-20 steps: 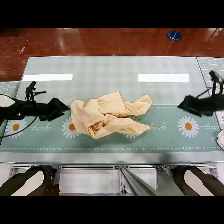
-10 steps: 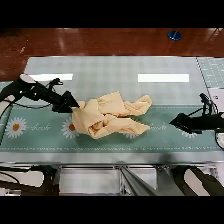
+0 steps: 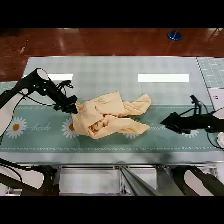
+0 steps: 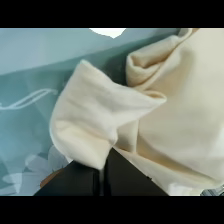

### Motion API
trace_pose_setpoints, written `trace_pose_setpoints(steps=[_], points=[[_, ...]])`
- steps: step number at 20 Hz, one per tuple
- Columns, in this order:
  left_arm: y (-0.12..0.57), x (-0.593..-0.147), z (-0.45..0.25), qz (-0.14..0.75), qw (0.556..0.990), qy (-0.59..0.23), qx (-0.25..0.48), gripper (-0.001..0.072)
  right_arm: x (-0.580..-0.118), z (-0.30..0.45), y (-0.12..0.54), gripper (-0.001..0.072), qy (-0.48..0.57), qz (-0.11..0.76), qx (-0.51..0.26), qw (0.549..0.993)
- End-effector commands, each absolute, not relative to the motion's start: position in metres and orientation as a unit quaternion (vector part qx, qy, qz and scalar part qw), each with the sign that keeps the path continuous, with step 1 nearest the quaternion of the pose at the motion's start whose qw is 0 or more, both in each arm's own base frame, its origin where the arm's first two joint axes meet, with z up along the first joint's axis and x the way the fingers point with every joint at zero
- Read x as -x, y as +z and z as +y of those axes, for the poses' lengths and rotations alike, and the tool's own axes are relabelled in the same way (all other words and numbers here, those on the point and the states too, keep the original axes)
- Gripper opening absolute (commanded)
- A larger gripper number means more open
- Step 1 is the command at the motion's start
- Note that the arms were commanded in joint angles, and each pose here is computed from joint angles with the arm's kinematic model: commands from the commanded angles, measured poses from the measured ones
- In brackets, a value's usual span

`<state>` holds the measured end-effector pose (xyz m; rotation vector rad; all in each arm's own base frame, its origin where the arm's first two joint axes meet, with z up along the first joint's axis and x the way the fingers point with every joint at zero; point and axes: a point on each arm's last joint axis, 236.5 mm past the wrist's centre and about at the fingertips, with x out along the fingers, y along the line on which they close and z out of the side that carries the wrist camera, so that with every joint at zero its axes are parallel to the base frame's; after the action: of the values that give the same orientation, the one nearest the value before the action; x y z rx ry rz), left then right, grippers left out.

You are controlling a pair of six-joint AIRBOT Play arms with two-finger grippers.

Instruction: Fold the shirts.

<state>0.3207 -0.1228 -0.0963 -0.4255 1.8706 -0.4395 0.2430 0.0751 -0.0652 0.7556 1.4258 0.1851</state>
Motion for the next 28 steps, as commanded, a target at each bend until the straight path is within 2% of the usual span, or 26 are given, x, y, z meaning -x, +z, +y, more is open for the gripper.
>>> trace_pose_setpoints(steps=[1,5,7,8,10,12,13,15,17,19,21,23,25,28], points=[[-0.096,-0.327,-0.125,0.785,0.564,-0.187,0.175,0.0017,-0.25,0.118,-0.079,0.0408,0.104,0.649,-0.343,0.671],[-0.095,-0.325,-0.125,0.787,0.56,-0.188,0.175,0.0017,-0.241,0.148,-0.1,0.0408,0.118,0.686,-0.329,0.638],[-0.095,-0.326,-0.125,0.787,0.561,-0.188,0.175,0.0017,-0.253,0.165,-0.101,0.0407,0.127,0.68,-0.33,0.642],[-0.095,-0.326,-0.125,0.787,0.561,-0.188,0.176,0.0017,-0.261,0.172,-0.1,0.0372,0.133,0.674,-0.325,0.65],[-0.091,-0.327,-0.129,0.784,0.562,-0.193,0.183,0.0017,-0.275,0.187,-0.091,0.0043,0.161,0.666,-0.304,0.663],[-0.073,-0.336,-0.133,0.766,0.578,-0.208,0.191,0.0016,-0.283,0.203,-0.06,0.0027,0.225,0.657,-0.268,0.667],[-0.055,-0.347,-0.134,0.745,0.599,-0.22,0.196,0.0016,-0.293,0.204,-0.037,0.0027,0.249,0.647,-0.25,0.676],[0.006,-0.386,-0.133,0.669,0.666,-0.24,0.227,0.0016,-0.33,0.188,0.027,0.0026,0.263,0.592,-0.204,0.734],[0.105,-0.431,-0.124,0.536,0.757,-0.259,0.271,0.0016,-0.371,0.163,0.121,0.0026,0.253,0.495,-0.167,0.814],[0.219,-0.45,-0.107,0.387,0.831,-0.271,0.295,0.0016,-0.39,0.136,0.234,0.0026,0.238,0.376,-0.138,0.885],[0.32,-0.436,-0.089,0.263,0.882,-0.272,0.281,0.0016,-0.378,0.116,0.337,0.0026,0.227,0.267,-0.107,0.931],[0.395,-0.401,-0.077,0.173,0.917,-0.265,0.243,0.0016,-0.346,0.102,0.415,0.0026,0.213,0.176,-0.076,0.958],[0.448,-0.359,-0.074,0.108,0.938,-0.257,0.207,0.0016,-0.307,0.093,0.47,0.0026,0.199,0.105,-0.051,0.973],[0.495,-0.283,-0.09,0.043,0.956,-0.257,0.138,0.0016,-0.247,0.084,0.517,0.0026,0.179,0.024,-0.026,0.983]])
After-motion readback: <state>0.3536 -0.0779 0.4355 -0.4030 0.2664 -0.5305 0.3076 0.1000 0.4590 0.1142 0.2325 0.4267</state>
